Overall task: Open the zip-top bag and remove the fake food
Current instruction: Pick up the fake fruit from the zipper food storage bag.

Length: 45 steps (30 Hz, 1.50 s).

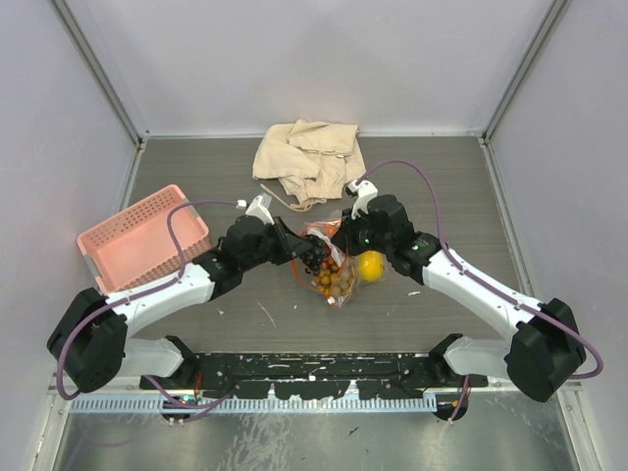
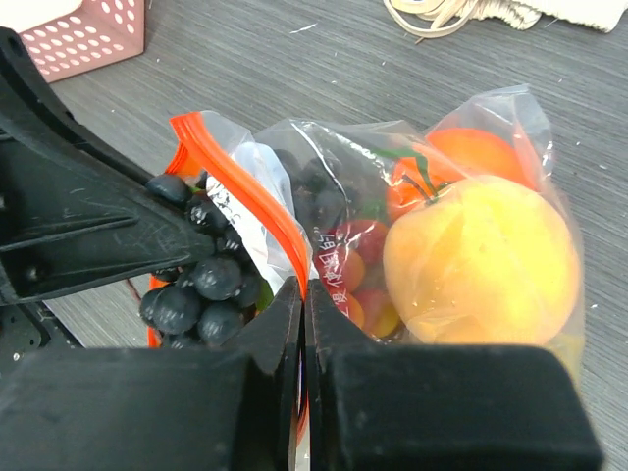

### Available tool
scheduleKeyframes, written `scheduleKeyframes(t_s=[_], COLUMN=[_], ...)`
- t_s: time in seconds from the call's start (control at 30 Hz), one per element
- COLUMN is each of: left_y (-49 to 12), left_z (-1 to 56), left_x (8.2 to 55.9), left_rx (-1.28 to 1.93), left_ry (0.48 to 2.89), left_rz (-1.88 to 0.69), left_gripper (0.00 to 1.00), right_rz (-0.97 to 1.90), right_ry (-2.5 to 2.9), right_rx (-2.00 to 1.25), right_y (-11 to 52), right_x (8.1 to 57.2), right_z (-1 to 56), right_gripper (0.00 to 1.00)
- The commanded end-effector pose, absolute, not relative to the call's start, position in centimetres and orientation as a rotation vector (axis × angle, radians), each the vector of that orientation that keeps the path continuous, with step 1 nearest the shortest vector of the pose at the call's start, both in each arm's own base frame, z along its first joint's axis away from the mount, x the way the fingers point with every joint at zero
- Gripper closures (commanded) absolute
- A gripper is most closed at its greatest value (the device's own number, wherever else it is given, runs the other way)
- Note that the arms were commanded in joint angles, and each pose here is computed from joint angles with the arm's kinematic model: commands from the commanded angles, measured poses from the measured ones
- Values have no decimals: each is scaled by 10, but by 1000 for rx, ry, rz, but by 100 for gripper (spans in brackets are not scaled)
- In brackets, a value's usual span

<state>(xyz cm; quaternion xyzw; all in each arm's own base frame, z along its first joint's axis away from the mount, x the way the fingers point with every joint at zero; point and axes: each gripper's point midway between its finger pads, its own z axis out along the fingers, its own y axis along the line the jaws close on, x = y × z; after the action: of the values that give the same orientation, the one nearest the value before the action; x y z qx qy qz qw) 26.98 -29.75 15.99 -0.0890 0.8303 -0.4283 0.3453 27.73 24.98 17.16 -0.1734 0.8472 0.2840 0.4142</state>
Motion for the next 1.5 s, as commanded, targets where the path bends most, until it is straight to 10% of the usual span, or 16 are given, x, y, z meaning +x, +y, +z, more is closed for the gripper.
scheduleKeyframes(t_s=[0.0, 0.97, 1.3, 1.47], left_y=[-304, -304, -295, -287], left_z=[196, 176, 163, 159], left_x=[264, 266, 264, 260], left_rx=[-122, -68, -62, -58], left_ry=[2061, 2166, 2232, 2247], left_rz=[-1220, -1463, -1354, -1305], left_gripper=[100, 96, 45, 41], right_rz=[688, 722, 731, 742], right_ry=[2042, 2064, 2073, 2074], right_rx=[-396, -365, -368, -368], right_y=[245, 252, 253, 255], right_x=[290, 292, 291, 290], right_z=[192, 184, 180, 180], right_gripper=[92, 91, 91, 91])
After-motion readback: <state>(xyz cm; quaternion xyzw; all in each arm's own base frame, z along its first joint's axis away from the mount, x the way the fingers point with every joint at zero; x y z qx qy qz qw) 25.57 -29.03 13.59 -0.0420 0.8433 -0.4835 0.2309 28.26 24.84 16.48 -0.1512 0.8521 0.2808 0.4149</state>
